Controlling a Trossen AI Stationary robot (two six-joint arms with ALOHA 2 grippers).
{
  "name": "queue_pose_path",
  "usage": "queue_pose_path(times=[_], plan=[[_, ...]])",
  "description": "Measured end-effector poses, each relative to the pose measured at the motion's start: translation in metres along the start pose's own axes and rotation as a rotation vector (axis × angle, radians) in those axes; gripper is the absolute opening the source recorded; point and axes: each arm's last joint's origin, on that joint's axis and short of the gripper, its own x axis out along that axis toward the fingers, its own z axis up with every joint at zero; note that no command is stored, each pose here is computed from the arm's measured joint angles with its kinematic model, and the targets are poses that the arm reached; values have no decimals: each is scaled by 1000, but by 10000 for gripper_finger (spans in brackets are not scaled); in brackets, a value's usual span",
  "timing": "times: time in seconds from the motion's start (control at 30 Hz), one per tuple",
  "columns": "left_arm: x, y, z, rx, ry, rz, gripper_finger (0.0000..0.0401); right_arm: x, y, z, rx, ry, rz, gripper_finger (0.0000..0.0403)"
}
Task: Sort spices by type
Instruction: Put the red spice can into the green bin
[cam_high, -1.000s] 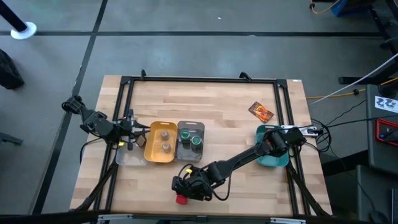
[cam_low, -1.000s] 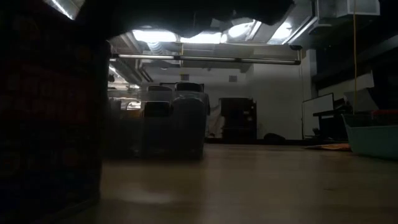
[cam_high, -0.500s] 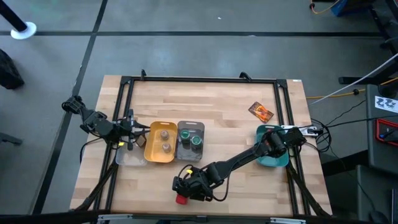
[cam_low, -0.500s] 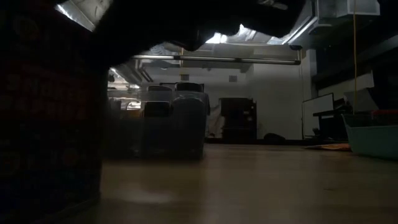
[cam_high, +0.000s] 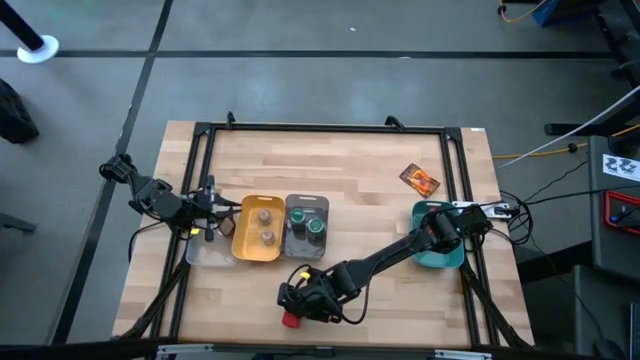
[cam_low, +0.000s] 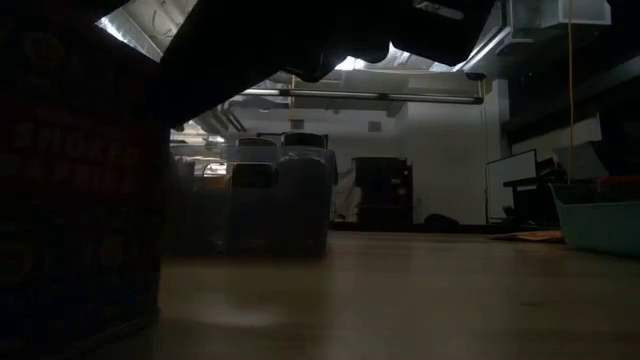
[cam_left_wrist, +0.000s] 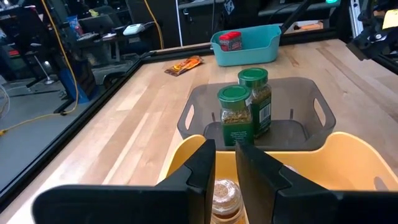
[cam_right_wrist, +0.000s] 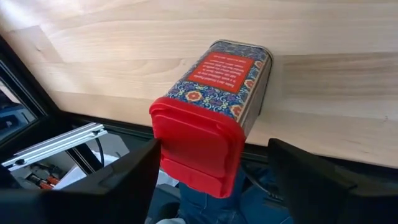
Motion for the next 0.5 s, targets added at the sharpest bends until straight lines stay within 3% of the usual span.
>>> queue_pose_path(times=[0.5], plan=[[0,0,0,0,0,0,56,0,3,-1,30,-3,38,294]])
